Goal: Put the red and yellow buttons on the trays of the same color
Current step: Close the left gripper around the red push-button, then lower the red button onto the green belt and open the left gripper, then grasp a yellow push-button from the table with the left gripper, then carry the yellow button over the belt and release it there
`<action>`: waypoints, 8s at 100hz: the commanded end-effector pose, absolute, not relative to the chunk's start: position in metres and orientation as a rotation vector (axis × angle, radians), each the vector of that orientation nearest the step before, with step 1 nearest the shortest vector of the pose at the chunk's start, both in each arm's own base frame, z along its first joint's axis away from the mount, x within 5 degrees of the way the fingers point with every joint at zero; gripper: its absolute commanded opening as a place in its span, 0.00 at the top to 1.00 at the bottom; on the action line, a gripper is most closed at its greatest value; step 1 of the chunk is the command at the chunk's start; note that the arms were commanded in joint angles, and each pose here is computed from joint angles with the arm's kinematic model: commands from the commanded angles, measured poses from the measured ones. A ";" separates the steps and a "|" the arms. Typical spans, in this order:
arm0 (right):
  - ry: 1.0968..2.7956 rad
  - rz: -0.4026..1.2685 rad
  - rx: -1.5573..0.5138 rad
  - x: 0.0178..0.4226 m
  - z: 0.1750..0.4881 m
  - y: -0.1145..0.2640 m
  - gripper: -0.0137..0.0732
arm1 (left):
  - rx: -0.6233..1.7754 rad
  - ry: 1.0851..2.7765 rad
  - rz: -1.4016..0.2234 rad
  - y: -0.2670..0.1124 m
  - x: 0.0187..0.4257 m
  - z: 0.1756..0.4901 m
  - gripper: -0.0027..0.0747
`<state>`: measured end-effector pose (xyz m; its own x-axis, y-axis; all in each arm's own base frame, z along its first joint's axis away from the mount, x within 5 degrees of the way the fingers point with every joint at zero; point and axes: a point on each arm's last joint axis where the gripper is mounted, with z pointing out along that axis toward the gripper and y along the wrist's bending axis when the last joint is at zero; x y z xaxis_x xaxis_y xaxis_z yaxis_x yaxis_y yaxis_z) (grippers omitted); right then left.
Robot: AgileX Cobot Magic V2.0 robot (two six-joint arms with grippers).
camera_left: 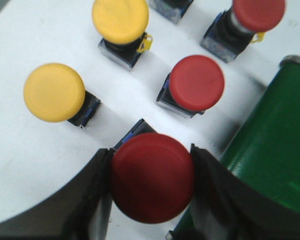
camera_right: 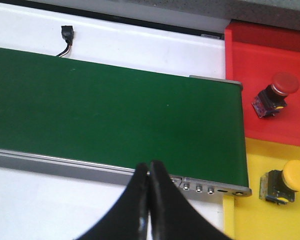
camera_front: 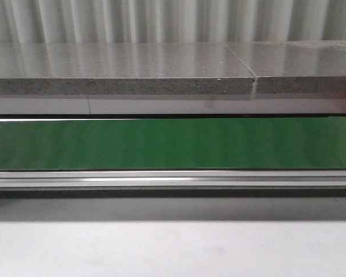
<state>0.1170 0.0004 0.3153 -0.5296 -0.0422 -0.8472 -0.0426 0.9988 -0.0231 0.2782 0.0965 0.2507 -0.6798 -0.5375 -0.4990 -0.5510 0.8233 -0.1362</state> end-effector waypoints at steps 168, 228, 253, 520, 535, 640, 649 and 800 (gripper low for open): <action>2.045 -0.012 -0.069 0.120 0.328 0.000 0.92 | -0.052 2.533 -0.287 0.000 0.306 0.301 0.21; 2.045 -0.012 -0.069 0.120 0.328 0.000 0.92 | -0.199 2.303 -0.210 0.031 0.259 0.363 0.21; 2.045 -0.012 -0.069 0.120 0.328 0.000 0.92 | -0.567 2.308 -0.145 0.082 0.245 0.323 0.21; 2.045 -0.012 -0.069 0.120 0.328 0.000 0.92 | -0.971 2.395 -0.050 0.187 0.311 0.199 0.99; 2.045 -0.012 -0.069 0.120 0.328 0.000 0.92 | -0.953 2.374 -0.050 0.184 0.306 0.216 0.99; 2.045 -0.012 -0.069 0.120 0.328 0.000 0.92 | -0.166 2.393 -0.040 0.031 0.313 0.299 0.99; 2.045 -0.012 -0.069 0.120 0.328 0.000 0.92 | -0.166 2.388 -0.039 0.031 0.313 0.300 0.99; 2.045 -0.012 -0.069 0.120 0.328 0.000 0.92 | -0.209 2.512 -0.072 0.031 0.317 0.251 0.96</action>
<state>0.1169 0.0004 0.3152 -0.5308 -0.0444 -0.8463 -0.0439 0.9987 -0.0248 0.3135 0.0320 0.2333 -0.8516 -0.1598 -0.4992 -0.1331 0.9871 -0.0888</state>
